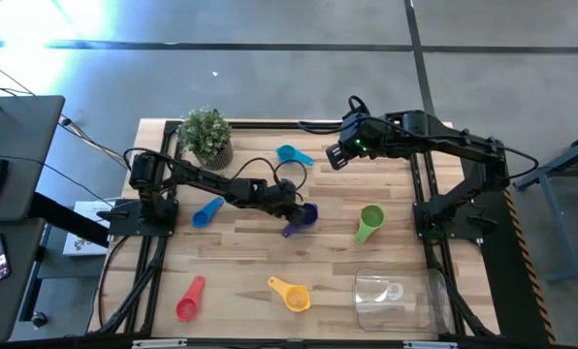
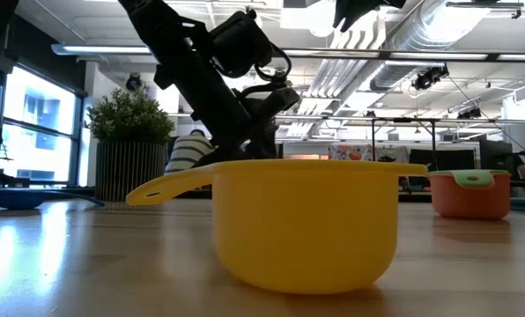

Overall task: Nest measuring cups in basket
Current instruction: Stack the dark blue measuring cup on top of the green measuring cup

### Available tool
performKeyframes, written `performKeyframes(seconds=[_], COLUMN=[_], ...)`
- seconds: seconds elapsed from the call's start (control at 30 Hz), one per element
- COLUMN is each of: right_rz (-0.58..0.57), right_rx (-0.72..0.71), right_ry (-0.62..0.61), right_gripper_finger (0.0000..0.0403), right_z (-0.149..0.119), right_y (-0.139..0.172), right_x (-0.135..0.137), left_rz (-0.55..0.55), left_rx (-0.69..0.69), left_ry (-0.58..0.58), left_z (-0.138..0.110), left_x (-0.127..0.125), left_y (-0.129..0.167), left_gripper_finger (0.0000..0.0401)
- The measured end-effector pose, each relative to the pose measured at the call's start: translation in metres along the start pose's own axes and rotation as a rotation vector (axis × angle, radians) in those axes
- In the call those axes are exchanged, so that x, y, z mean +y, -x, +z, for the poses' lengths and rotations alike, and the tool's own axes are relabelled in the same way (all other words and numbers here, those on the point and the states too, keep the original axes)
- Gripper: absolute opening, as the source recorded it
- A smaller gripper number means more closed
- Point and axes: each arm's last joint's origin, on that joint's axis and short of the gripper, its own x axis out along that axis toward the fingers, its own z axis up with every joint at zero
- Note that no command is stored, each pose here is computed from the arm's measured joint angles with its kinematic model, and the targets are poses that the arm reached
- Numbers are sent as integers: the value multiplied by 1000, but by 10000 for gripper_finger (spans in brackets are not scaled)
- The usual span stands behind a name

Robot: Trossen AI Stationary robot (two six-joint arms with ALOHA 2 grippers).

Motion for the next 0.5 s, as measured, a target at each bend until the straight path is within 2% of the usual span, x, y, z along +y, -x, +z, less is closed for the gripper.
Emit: performKeyframes(seconds=[0.2,0.5], right_rz=[0,86], right_rx=[0,77], right_ry=[-1,-32], right_gripper_finger=[85,85], right_z=[0,-3], right_y=[0,0], right_x=[0,3], left_rz=[0,-33], left_rx=[-2,31], left_ry=[-34,-50], left_z=[0,0], left_x=[0,-2], left_y=[0,2], left_gripper_finger=[11,5])
